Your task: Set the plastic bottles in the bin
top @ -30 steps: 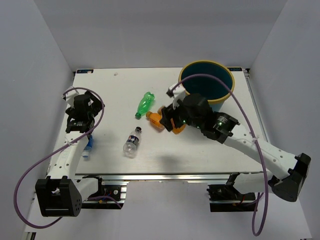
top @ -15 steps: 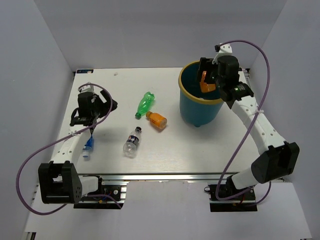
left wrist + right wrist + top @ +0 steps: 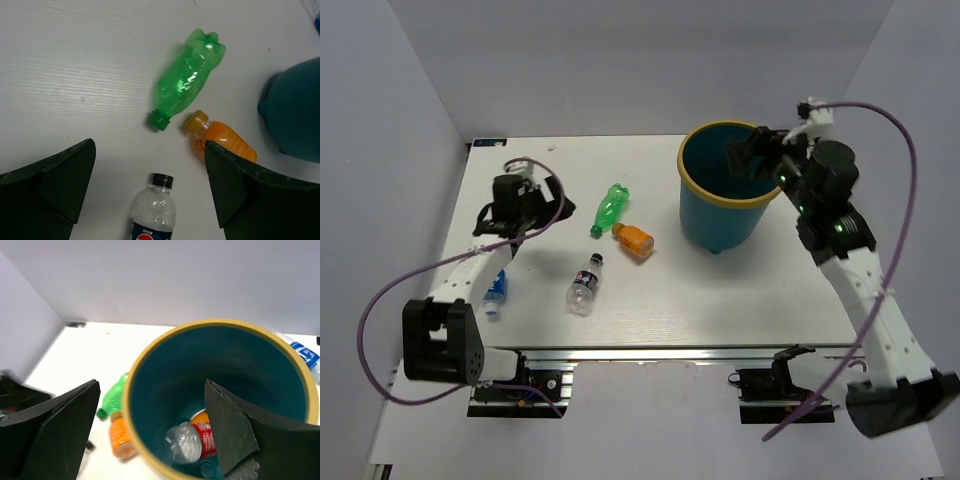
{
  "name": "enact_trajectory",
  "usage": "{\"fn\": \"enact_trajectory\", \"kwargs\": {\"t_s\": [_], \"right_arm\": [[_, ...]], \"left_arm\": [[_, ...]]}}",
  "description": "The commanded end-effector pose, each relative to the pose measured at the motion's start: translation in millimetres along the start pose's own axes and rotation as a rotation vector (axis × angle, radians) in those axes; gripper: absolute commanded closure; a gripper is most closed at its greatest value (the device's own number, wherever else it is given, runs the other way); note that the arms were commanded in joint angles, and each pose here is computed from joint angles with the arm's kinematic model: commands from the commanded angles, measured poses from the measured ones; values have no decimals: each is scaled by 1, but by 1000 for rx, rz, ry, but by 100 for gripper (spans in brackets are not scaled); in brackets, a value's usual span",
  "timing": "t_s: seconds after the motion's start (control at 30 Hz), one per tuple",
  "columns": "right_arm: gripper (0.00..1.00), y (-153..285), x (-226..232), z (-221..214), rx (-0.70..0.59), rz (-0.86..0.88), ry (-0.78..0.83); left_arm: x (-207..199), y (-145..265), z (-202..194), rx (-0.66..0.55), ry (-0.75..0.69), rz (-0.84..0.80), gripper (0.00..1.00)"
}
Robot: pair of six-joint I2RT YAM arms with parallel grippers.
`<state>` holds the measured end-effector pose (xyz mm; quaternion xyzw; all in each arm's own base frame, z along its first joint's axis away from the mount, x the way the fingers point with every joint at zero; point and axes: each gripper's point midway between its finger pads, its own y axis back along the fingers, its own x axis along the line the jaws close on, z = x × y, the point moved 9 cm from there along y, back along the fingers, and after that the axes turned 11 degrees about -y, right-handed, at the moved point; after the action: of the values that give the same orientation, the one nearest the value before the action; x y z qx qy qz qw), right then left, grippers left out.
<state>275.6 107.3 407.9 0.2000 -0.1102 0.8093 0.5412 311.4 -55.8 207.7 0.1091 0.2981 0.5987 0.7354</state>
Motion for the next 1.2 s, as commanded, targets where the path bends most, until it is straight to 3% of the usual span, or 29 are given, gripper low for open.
{"fn": "enact_trajectory", "kwargs": {"t_s": [0.0,0.17,0.37,0.57,0.77,0.87,0.9,1.03,1.17], "right_arm": [[10,31,2,1,-105,9,-80],[11,74,-39,-32,-235,-294,-205],[11,103,-70,-82,-221,-479,-308],[11,99,-90,-156,42,-449,-301],[11,93,-104,-202,272,-473,-286],[11,88,-107,-215,308,-452,-302],[11,86,-107,-216,308,-441,-306],[11,82,-109,-227,359,-428,-311],[11,83,-107,-234,405,-377,-310]], "left_arm": [[-40,-19,1,58,-172,-62,2],[-66,-57,9,90,-297,-71,2],[-72,-110,12,158,-379,-140,2],[-75,-148,-5,224,-422,-154,2],[-81,-170,-7,241,-419,-180,2],[-79,-180,-10,259,-414,-161,14],[-78,-183,-13,267,-414,-155,25],[-79,-183,-5,247,-402,-128,55],[-90,-164,30,159,-394,-101,62]]}}
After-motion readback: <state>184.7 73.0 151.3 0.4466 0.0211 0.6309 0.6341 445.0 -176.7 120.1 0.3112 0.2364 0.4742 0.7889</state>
